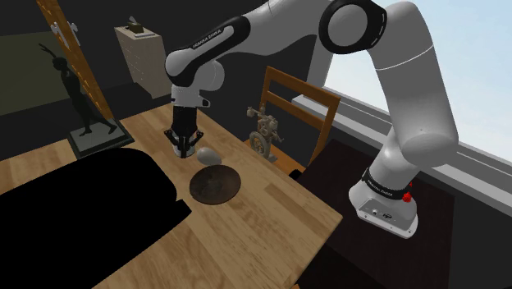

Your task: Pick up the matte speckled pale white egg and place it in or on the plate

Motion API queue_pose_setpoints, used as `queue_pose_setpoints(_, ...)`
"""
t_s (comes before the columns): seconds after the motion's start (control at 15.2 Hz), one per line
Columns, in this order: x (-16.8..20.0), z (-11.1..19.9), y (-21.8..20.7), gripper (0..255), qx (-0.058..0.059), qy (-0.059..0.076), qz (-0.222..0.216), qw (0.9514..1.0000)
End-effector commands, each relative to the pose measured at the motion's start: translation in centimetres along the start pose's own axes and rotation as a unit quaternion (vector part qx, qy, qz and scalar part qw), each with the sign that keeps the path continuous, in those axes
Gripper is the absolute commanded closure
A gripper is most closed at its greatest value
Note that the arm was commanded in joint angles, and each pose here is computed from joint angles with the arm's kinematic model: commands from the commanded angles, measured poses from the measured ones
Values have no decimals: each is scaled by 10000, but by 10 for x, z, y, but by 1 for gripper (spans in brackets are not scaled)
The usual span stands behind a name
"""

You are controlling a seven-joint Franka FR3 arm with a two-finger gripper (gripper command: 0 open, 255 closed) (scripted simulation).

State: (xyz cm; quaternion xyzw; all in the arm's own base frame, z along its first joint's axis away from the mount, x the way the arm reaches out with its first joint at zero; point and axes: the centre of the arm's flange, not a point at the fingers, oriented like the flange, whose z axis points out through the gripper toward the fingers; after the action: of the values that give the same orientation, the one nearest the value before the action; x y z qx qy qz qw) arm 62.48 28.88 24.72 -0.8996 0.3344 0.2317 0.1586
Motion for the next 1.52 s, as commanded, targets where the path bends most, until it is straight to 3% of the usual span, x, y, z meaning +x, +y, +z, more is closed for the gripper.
queue_pose_setpoints(0.0, 0, 0, 0, 0, 0, 0, 0, 10000)
queue_pose_setpoints(0.07, -12, -1, 4, 0, -326, 389, -490, 9975)
queue_pose_setpoints(0.13, -25, -1, 8, 0, -651, 776, -977, 9900)
queue_pose_setpoints(0.2, -36, 0, 14, 0, -973, 1160, -1459, 9776)
queue_pose_setpoints(0.26, -47, 1, 21, 0, -1289, 1537, -1934, 9604)
queue_pose_setpoints(0.33, -57, 2, 30, 0, -1600, 1907, -2400, 9383)
queue_pose_setpoints(0.4, -63, 3, 36, 0, -1812, 2160, -2718, 9201)
queue_pose_setpoints(0.92, -43, 37, 45, 0, -1812, 2160, -2718, 9201)
queue_pose_setpoints(1.39, -43, 37, 45, 0, -1812, 2160, -2718, 9201)
queue_pose_setpoints(1.45, -43, 39, 47, 255, -1811, 2162, -2720, 9200)
